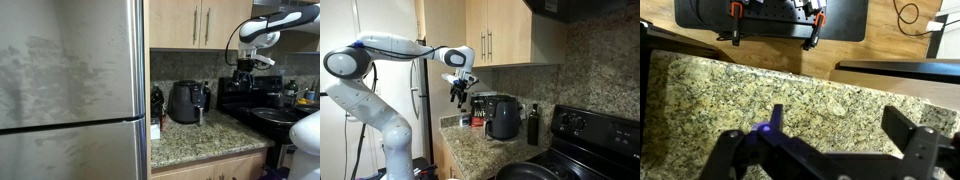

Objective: Take the object and put it near the stove

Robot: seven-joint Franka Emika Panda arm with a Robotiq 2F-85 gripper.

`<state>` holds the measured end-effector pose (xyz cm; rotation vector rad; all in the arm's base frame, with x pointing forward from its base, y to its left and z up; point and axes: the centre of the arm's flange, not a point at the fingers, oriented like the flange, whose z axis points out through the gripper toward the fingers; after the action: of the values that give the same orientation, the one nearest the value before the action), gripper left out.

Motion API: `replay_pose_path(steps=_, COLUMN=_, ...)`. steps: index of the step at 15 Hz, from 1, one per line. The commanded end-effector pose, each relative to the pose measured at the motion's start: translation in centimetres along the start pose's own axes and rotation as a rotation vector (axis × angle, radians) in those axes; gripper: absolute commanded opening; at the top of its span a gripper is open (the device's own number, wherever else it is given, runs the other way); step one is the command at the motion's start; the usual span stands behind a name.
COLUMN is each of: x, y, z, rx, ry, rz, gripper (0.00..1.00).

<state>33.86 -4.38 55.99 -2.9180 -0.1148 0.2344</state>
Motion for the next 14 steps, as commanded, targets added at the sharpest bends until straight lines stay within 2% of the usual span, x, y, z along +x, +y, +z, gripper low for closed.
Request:
replay_pose_path(steps=1, x=0.0, y=0.0, z=0.0, rx=0.000, ry=0.000, rz=0.000, gripper=1.00)
replay_pose_path(steps=2, x=0.0, y=0.0, z=0.0, rx=0.000, ry=0.000, rz=0.000, gripper=1.00)
replay_pose_path(steps=3, x=1.9, y=0.0, z=1.0, rx=0.004, ry=-0.048, rz=-0.010, gripper=1.00)
replay_pose_path(steps=4, x=4.3, y=-1.8, z=2.8, rx=0.007, ry=-0.099, rz=-0.051, gripper=1.00)
replay_pose_path(steps=6, x=6.5, y=-5.6, z=5.2, rx=0.024, ry=-0.142, rz=-0.139, gripper=1.00)
replay_pose_path(steps=8, x=8.2, y=-11.0, z=7.1, rx=0.106, ry=-0.131, rz=-0.251, gripper=1.00)
replay_pose_path(steps=10, x=9.2, y=-15.3, z=8.0, rx=0.133, ry=-0.117, rz=-0.291, gripper=1.00)
replay_pose_path(steps=11, x=7.4, y=-12.9, z=8.3, rx=0.113, ry=-0.128, rz=-0.247, gripper=1.00)
replay_pose_path(steps=12, x=7.8, y=-14.8, z=8.9, rx=0.114, ry=-0.131, rz=-0.274, gripper=1.00)
replay_pose_path(steps=14, x=8.2, y=-15.8, z=8.9, rx=0.112, ry=-0.133, rz=-0.291, gripper=1.00)
